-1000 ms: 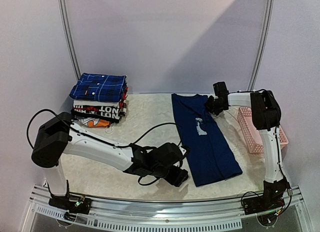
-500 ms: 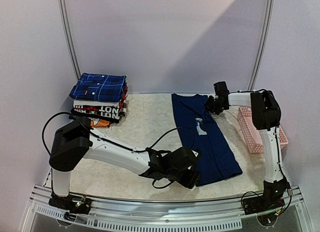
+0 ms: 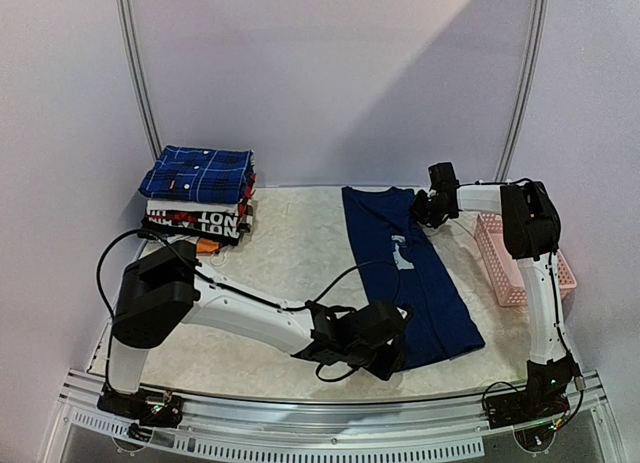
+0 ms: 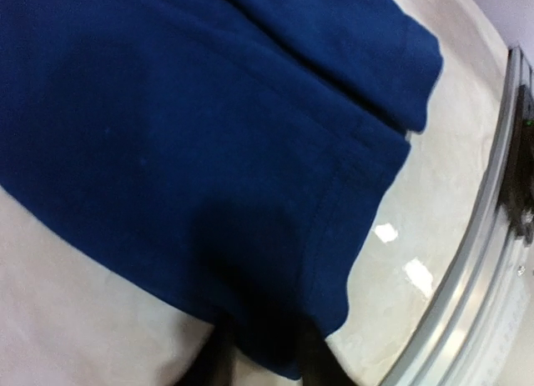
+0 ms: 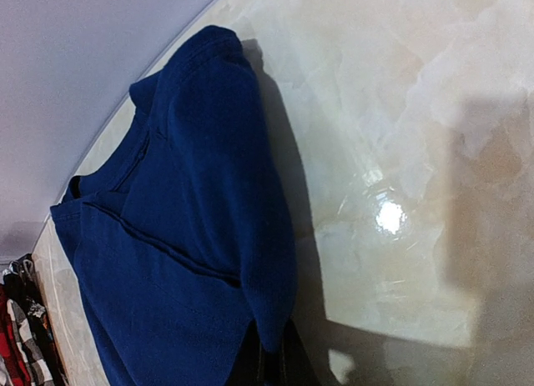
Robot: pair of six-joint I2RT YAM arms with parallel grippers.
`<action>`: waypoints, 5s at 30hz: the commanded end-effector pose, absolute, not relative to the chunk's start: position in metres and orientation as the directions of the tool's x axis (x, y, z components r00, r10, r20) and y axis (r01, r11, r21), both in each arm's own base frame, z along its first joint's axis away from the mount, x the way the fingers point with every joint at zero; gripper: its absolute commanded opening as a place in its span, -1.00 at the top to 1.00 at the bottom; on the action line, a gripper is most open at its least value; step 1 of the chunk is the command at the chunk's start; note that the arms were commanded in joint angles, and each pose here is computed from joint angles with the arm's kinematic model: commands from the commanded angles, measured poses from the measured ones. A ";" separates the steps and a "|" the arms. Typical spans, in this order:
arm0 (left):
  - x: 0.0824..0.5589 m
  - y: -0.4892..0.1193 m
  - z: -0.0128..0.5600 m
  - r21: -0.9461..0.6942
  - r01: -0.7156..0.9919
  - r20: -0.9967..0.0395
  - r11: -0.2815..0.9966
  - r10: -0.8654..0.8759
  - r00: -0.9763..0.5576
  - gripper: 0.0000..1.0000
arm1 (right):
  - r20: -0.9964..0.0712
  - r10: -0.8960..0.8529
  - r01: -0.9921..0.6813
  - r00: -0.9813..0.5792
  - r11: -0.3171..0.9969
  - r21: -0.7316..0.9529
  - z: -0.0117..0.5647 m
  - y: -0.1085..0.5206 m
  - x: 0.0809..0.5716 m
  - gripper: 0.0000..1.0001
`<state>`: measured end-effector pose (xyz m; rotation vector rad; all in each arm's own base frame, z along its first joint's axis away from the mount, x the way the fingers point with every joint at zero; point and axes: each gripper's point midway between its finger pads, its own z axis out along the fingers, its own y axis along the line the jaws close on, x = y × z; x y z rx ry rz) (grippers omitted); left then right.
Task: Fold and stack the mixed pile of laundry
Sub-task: Move the rectangle-folded T-shirt to the center of the board, then pick up the rectangle-folded T-shirt from the center of the board.
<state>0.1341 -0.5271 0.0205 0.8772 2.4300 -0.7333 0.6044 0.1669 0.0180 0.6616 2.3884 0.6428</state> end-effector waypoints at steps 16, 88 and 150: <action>0.135 -0.432 0.008 -0.170 0.649 -0.542 0.741 0.480 -0.690 1.00 | -0.277 0.558 0.349 -0.782 0.760 0.548 -0.030 0.178 0.568 1.00; 0.132 -0.405 0.031 -0.256 0.643 -0.634 0.722 0.377 -0.675 -0.27 | 0.040 0.147 0.150 -0.988 0.899 0.412 -0.008 0.165 0.103 0.99; 0.115 -0.437 0.081 -0.214 0.669 -0.666 0.711 0.395 -0.633 1.00 | -0.187 0.225 0.108 -0.956 0.866 0.488 0.071 0.163 0.137 1.00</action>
